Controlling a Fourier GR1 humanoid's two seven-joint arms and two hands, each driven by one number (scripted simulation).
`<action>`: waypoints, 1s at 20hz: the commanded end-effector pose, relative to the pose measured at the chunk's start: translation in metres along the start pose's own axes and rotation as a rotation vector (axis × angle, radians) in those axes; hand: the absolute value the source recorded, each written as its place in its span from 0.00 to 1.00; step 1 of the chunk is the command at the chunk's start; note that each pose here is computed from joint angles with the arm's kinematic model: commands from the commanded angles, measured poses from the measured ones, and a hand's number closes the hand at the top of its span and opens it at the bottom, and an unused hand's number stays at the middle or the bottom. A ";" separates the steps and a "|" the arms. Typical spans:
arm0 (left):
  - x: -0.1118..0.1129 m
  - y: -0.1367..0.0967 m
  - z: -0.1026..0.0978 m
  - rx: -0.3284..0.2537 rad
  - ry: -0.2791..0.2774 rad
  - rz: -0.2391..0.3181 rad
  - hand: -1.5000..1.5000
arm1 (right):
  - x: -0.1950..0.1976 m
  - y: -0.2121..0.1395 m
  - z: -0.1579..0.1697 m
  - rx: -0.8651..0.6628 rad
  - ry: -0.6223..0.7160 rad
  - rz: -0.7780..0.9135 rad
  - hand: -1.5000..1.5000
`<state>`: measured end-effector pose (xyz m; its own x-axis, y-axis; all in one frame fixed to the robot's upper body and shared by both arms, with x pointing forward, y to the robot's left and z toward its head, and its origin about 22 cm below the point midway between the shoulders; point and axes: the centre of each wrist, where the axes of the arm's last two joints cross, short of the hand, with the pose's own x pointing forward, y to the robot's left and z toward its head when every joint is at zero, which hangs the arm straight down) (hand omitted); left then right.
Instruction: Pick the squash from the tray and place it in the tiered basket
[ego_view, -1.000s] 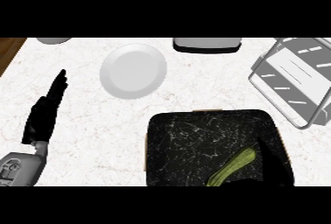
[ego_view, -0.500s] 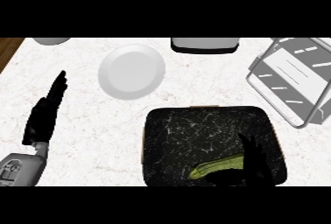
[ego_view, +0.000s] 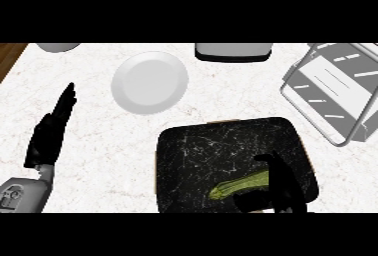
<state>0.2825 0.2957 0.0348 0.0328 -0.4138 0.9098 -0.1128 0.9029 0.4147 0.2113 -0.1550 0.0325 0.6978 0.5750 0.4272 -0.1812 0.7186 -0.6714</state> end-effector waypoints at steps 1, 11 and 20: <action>0.002 0.000 -0.002 -0.020 0.007 0.005 0.50 | 0.023 0.024 0.014 0.069 0.150 -0.032 1.00; -0.001 -0.005 -0.003 -0.024 -0.013 0.009 0.50 | -0.021 0.012 0.061 0.242 -0.750 0.544 1.00; -0.017 0.017 0.012 0.033 0.032 0.007 0.50 | -0.023 -0.103 0.107 0.022 -1.244 0.243 1.00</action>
<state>0.2740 0.3044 0.0277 0.0522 -0.4063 0.9122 -0.1347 0.9023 0.4096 0.1455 -0.1827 0.1186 -0.3258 0.7382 0.5907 -0.3604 0.4806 -0.7995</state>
